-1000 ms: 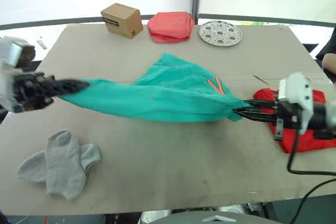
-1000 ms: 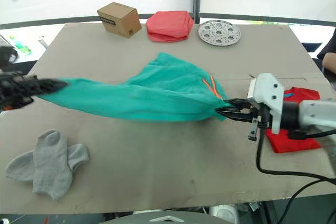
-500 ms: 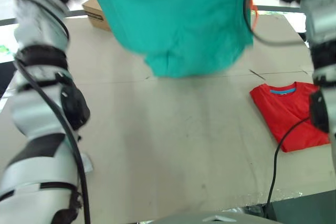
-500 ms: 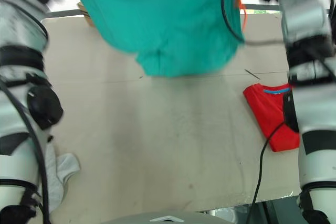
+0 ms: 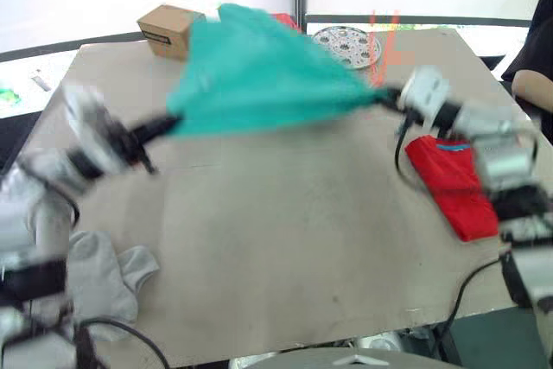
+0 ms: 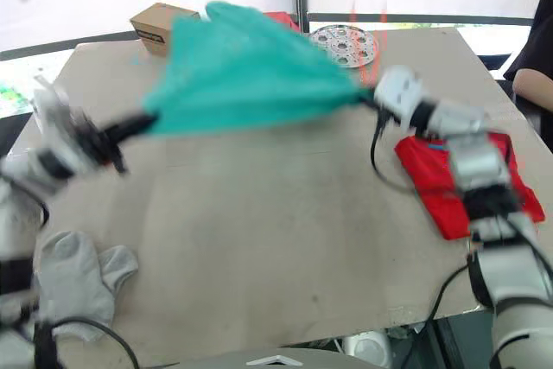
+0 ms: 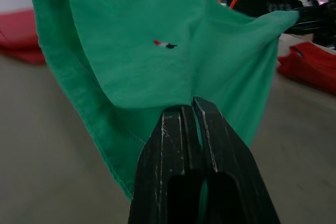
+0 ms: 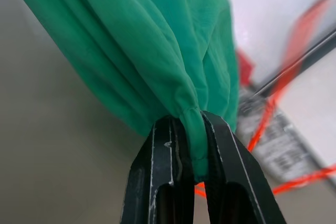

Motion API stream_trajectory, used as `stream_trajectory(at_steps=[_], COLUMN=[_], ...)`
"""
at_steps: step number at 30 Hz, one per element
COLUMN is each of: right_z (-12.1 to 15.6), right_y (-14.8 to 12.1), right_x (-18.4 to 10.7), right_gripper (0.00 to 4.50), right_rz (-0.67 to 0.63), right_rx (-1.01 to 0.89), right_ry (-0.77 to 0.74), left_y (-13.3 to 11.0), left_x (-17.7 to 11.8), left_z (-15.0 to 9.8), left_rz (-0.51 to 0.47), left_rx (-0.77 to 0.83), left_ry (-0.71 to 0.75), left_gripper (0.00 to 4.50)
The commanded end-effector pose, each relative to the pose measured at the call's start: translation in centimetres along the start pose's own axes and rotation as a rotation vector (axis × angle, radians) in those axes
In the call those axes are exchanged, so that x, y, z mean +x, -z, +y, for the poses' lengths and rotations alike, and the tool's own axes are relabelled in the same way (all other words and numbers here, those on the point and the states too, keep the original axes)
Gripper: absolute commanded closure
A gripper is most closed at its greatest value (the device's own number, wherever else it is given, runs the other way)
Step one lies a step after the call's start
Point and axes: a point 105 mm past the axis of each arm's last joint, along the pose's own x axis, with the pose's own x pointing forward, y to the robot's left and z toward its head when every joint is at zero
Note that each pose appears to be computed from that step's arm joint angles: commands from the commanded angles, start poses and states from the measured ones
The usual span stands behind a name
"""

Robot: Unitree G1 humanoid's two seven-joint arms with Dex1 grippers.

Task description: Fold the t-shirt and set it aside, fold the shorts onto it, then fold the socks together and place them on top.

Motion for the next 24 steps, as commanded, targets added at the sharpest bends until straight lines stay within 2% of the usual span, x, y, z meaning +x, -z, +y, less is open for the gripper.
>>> stream_trajectory(at_steps=[1, 4, 7, 13, 19, 22, 24], right_z=[0.1, 3.7, 7.3, 11.1, 13.6, 13.9, 12.9], right_y=[1.5, 3.1, 3.0, 2.1, 1.3, 0.0, -1.1], right_x=[-3.0, -3.8, -4.9, -7.3, -9.3, -10.2, -9.8], right_gripper=[4.5, 4.5, 4.5, 4.5, 4.5, 4.5, 4.5], right_rz=[0.06, 0.107, 0.119, 0.169, 0.225, 0.218, 0.175], right_rx=[0.021, 0.078, 0.146, 0.247, 0.303, 0.35, 0.391], right_ry=[0.074, -0.002, -0.097, -0.229, -0.343, -0.408, -0.407], left_y=[0.6, 3.0, 4.1, 5.9, 5.7, 4.1, 2.5], left_x=[-3.8, -5.4, -6.8, -9.1, -11.2, -11.9, -11.0], left_z=[-1.3, -3.2, -5.6, -7.1, -7.2, -7.0, -5.5], left_rz=[0.046, 0.147, 0.225, 0.331, 0.41, 0.424, 0.376], left_rx=[0.033, -0.016, -0.102, -0.242, -0.338, -0.399, -0.366], left_ry=[-0.09, -0.067, 0.009, 0.077, 0.138, 0.183, 0.174], left_gripper=[4.44, 4.44, 4.44, 4.44, 4.44, 4.44, 4.44])
